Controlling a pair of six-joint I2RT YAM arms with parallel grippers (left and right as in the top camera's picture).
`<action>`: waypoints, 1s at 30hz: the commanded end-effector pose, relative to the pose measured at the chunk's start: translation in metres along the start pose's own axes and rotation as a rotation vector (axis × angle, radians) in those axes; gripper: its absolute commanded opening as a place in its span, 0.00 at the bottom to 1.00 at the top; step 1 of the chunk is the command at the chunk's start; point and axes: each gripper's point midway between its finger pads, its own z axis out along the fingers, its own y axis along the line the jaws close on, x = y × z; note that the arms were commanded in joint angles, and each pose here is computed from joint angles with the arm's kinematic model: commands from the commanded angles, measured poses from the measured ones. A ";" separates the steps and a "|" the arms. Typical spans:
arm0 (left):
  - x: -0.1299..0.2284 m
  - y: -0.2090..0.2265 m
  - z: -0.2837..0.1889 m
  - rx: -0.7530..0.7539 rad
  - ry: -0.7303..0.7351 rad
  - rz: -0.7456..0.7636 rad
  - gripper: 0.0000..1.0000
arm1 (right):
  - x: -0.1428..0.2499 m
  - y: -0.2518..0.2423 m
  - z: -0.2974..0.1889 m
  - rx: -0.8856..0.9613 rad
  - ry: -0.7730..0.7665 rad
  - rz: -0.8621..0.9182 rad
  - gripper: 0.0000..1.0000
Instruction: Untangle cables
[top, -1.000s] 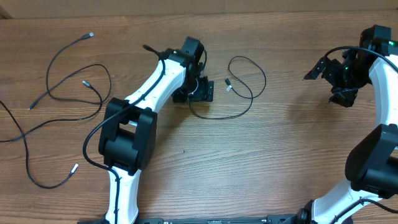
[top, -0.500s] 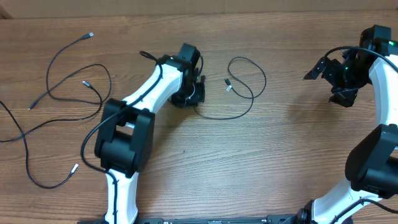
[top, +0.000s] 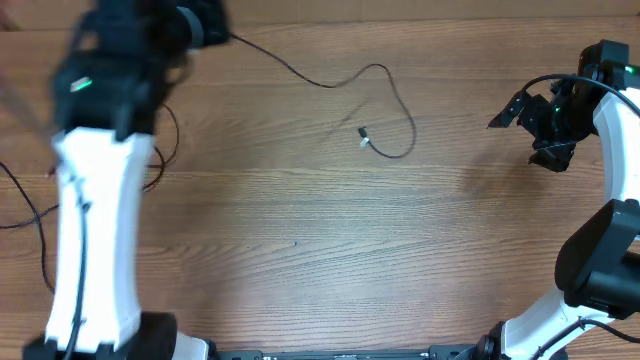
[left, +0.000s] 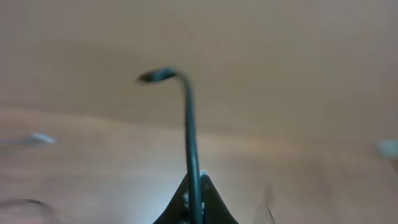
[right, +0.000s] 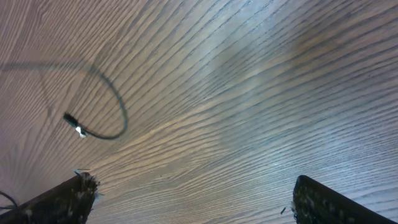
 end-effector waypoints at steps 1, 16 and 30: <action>-0.049 0.069 -0.045 -0.262 -0.177 0.009 0.04 | -0.006 0.009 -0.017 -0.010 -0.059 -0.035 1.00; -0.122 0.258 -0.211 -0.852 -0.577 -0.169 0.04 | 0.009 0.007 0.003 0.011 -0.009 -0.067 1.00; -0.104 0.284 -0.207 -1.002 -0.478 -0.143 0.04 | 0.011 0.008 0.005 0.012 -0.003 -0.073 1.00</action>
